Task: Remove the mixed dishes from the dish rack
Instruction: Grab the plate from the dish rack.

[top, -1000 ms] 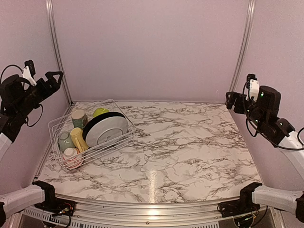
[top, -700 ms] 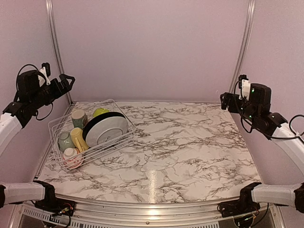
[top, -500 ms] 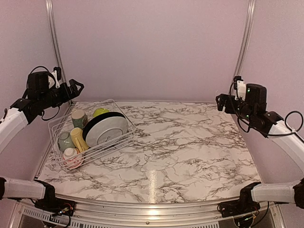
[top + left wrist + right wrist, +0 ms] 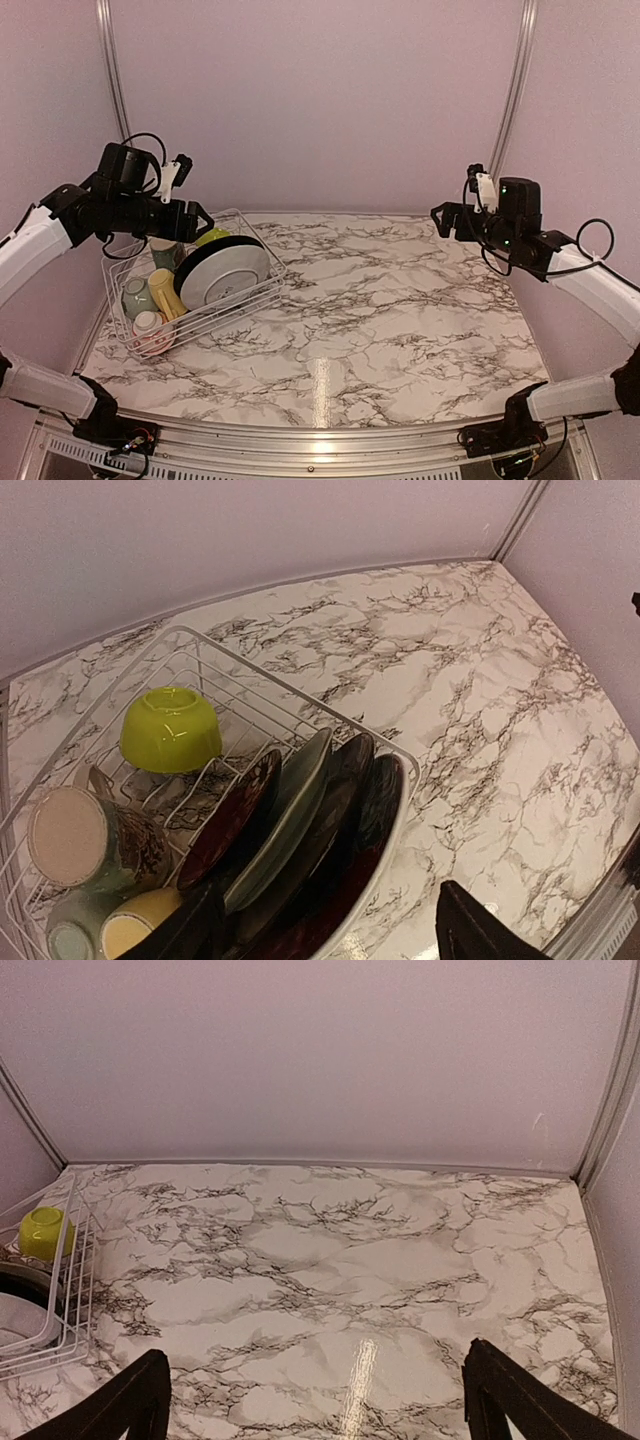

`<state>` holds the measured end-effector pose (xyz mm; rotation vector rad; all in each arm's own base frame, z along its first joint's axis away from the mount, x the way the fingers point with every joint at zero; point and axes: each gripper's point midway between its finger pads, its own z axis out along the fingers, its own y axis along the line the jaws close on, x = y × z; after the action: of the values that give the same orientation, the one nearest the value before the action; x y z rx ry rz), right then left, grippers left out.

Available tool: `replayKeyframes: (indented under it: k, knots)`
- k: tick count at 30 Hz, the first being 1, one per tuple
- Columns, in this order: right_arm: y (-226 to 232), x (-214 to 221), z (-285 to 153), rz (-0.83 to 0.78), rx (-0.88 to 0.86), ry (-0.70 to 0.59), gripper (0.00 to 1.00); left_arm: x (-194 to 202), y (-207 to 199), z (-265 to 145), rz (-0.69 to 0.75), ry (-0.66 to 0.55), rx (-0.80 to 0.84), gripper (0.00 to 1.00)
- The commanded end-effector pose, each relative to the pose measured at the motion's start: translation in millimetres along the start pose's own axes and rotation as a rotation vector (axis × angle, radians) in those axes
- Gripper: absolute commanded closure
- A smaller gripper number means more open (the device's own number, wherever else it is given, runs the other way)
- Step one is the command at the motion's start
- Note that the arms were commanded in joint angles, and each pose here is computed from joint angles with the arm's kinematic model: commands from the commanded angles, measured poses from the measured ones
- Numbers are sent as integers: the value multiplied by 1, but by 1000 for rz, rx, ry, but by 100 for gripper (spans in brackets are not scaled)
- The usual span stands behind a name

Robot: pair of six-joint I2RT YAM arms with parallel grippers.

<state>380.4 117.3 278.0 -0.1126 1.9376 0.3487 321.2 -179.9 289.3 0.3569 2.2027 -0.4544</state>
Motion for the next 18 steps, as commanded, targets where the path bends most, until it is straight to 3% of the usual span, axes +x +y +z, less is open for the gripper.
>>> replayKeyframes:
  k: [1,8,14,18]
  knots:
    - [14,-7,2,1,-64,-30,2,38,-8,-5,177,227,-17,29]
    - [19,2,10,19,-100,-6,2,64,-44,7,237,335,89,38]
    - [21,-1,6,-4,-107,-17,1,51,-21,27,288,339,-100,46]
    - [19,-3,1,-9,-93,-33,2,44,-21,31,292,331,-115,46]
